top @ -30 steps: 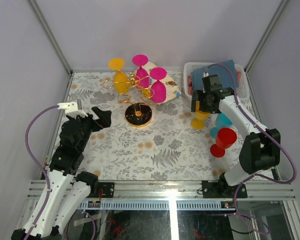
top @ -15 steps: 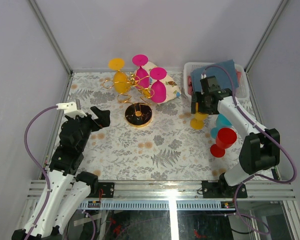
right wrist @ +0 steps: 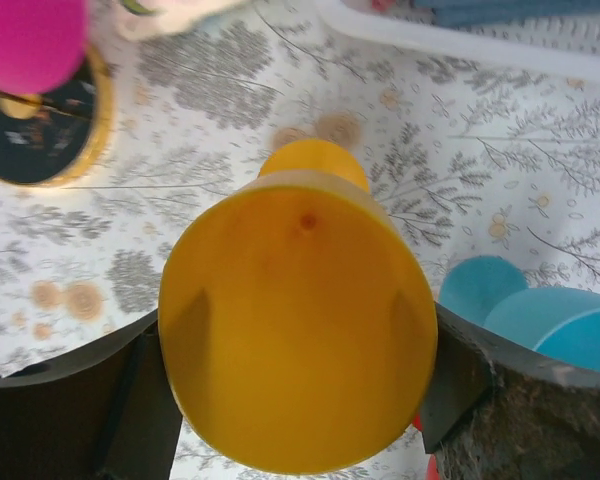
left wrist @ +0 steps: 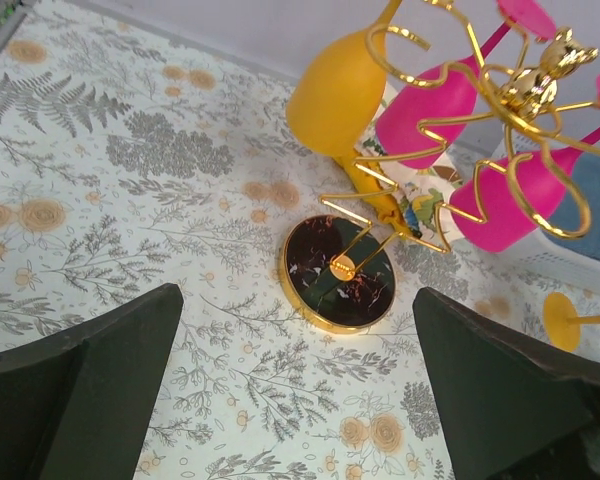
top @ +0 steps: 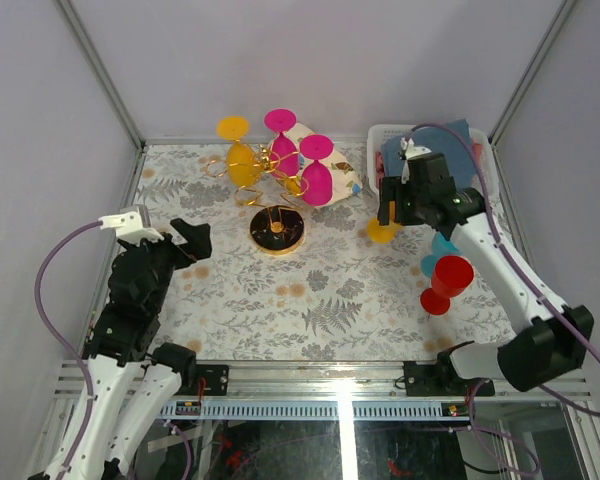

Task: Place the wine glass upside down on the wine glass rack
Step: Pick up the wine glass at the center of the board.

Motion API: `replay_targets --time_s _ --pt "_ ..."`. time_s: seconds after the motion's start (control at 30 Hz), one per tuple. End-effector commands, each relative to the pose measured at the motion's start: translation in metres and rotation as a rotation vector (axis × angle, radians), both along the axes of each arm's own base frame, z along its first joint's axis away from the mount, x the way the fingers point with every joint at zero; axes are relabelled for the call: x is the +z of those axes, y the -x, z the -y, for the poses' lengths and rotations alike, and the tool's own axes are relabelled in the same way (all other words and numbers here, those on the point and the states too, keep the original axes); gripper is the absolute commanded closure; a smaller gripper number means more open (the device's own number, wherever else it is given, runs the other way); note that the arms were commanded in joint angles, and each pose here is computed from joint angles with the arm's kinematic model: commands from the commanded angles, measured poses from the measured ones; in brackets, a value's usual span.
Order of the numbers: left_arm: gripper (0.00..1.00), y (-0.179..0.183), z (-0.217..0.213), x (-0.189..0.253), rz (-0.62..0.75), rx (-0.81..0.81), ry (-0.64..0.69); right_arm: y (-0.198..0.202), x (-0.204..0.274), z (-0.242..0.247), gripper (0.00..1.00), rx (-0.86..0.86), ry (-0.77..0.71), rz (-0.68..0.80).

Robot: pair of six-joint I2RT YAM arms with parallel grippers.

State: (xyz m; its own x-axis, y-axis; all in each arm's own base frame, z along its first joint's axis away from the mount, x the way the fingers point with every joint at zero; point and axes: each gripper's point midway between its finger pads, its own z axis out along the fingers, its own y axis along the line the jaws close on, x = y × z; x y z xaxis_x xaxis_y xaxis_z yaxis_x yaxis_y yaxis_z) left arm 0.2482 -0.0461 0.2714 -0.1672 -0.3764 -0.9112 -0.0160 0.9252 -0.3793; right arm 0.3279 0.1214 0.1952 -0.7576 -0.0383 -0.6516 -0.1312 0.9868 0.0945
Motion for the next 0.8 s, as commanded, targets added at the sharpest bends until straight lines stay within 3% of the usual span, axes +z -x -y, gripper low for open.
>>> replay_targets --time_s 0.0,0.53,0.77 --pt "0.0 0.01 -0.013 0.031 0.078 0.044 -0.022 0.006 0.054 -0.021 0.19 0.112 -0.129 0.159" --pt "0.0 0.012 0.019 0.124 0.179 -0.139 0.003 0.026 0.126 -0.036 0.2 0.2 -0.31 0.42" --pt "0.03 0.004 0.028 0.139 0.188 -0.173 0.018 0.04 0.165 -0.044 0.2 0.243 -0.424 0.539"
